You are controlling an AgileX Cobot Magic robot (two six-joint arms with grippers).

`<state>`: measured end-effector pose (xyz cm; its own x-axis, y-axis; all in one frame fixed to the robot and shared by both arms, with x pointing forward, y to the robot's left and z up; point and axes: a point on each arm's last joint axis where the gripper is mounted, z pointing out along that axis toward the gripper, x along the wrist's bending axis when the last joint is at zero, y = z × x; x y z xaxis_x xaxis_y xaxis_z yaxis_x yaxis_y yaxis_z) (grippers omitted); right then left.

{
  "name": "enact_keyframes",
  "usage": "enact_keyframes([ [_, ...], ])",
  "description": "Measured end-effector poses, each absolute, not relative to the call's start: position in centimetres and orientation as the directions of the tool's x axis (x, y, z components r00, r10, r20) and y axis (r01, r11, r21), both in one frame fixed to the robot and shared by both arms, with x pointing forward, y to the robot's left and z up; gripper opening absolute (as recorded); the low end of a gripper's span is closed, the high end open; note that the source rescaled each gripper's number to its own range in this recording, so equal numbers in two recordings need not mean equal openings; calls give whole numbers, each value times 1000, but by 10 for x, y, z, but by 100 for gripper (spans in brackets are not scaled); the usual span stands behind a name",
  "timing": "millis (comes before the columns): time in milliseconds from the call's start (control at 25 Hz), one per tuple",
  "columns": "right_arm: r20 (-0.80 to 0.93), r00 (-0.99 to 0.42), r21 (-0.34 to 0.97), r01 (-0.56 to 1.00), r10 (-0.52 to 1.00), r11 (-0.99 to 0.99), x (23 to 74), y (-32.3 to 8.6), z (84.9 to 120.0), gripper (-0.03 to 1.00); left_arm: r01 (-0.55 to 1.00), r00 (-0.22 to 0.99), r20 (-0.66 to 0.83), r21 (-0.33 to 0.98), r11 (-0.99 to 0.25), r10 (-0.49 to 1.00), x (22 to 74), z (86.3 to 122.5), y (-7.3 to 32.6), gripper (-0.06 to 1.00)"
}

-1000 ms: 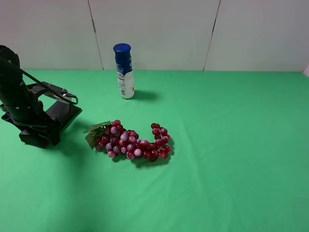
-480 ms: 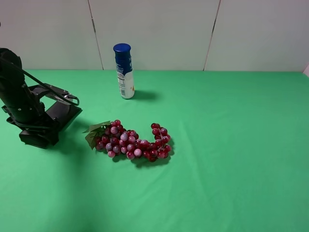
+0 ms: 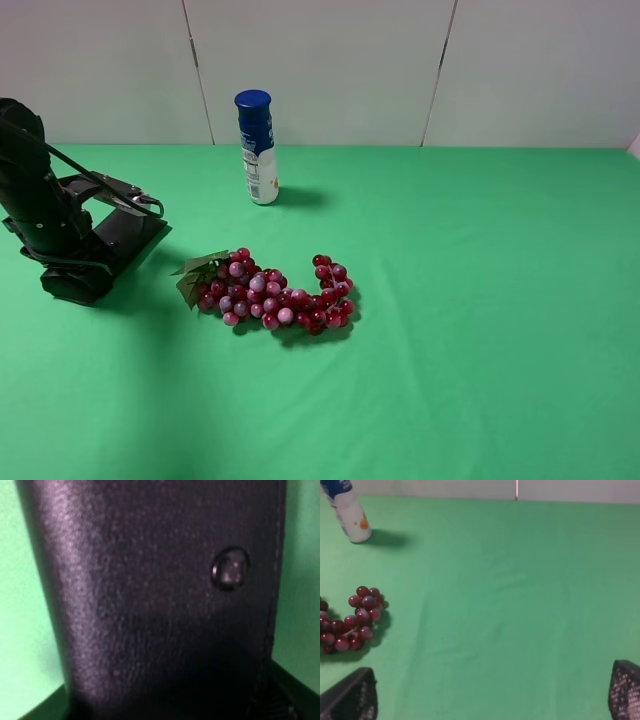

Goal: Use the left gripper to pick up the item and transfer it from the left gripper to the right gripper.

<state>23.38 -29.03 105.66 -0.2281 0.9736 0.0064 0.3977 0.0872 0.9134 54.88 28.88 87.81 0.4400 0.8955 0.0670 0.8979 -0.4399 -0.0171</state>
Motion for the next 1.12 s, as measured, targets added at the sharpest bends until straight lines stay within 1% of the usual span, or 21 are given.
enact_keyframes([
  [600, 7, -229, 913, 398, 974, 87, 234, -290, 1057, 100, 891, 453, 81, -22, -453, 888, 548, 883, 290, 5],
  [840, 7, -229, 913, 398, 974, 87, 234, -290, 1057, 100, 892, 449, 103, 11, -452, 888, 544, 910, 291, 5],
  [1120, 7, -229, 913, 398, 974, 87, 234, -290, 1057, 100, 887, 452, 126, 36, -460, 883, 535, 954, 293, 5],
])
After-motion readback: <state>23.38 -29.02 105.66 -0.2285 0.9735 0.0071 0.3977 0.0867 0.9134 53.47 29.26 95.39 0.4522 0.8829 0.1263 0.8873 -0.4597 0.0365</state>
